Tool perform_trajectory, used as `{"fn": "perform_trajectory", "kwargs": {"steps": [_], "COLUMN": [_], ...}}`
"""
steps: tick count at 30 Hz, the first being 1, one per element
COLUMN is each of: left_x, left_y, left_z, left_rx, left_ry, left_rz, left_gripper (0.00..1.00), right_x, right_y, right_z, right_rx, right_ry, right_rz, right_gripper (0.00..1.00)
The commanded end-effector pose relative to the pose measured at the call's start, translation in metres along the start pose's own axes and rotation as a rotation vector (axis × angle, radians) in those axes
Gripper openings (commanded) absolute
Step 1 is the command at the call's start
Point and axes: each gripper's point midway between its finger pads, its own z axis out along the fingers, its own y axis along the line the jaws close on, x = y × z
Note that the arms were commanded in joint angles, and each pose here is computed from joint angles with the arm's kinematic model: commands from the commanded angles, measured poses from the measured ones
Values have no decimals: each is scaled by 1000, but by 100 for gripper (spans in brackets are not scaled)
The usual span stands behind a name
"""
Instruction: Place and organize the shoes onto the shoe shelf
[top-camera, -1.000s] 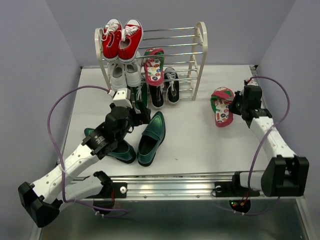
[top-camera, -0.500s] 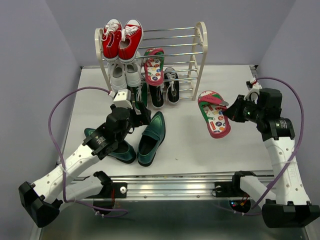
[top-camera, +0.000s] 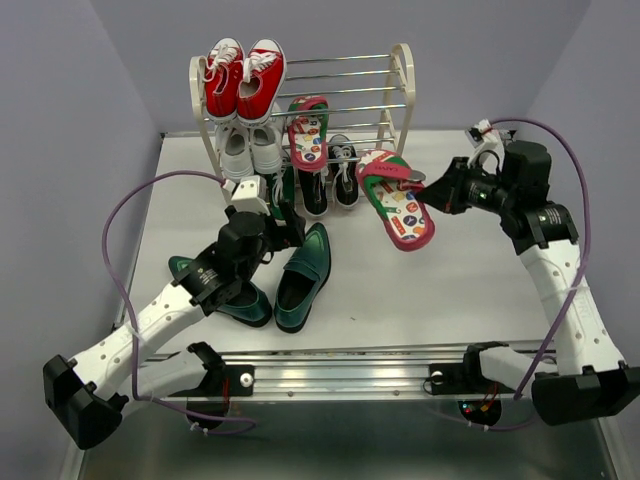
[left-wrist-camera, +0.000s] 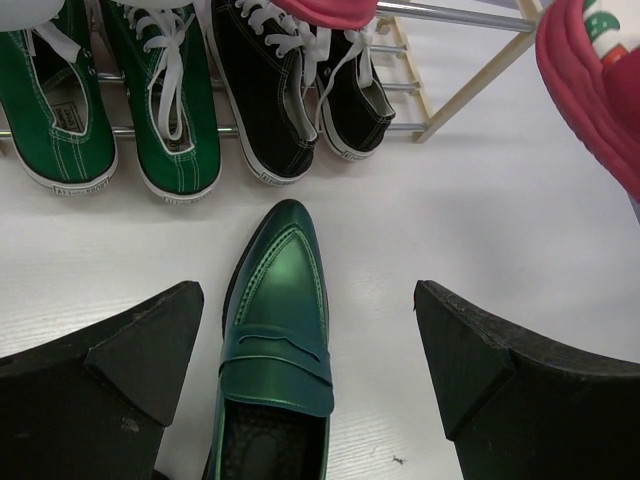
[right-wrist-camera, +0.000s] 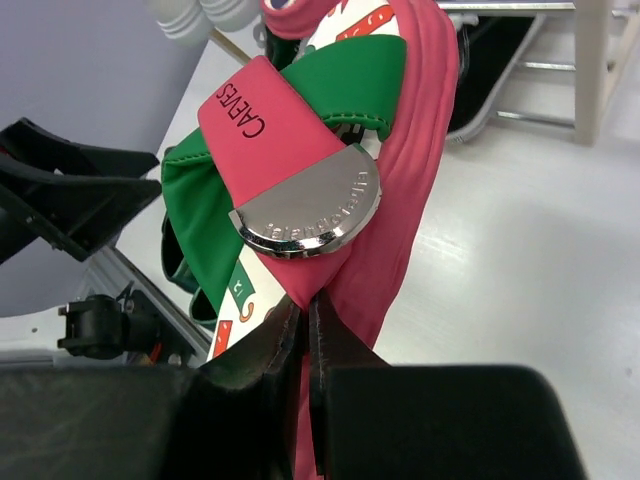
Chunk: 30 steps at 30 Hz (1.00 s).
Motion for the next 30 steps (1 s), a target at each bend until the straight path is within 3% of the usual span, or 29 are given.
{"fn": "perform_trajectory", "kwargs": {"steps": [1,4,11,20,30], "left_x": [-24,-23,-23,-24,-28], "left_y": [-14,-15,-14,-14,-20], "left_z": [0,0,1,4,5], "left_rx": [36,39,33,20,38], "left_ry": [-68,-64,-63,-59,-65], "left_rz": [-8,-7,2,3,-3], "left_gripper": [99,99,99,99,99], "right_x": [-68,-84,-131,-131,-137], "right_y": [41,37,24,14,17], "right_z": [11,35,52,80,96], "right_rx": [-90,-59,17,41,62], "right_ry": [-197,-229,-438,-453,-559], "right_rz": [-166,-182,-170,-152,-128], "right_gripper": [1,1,1,1,1]}}
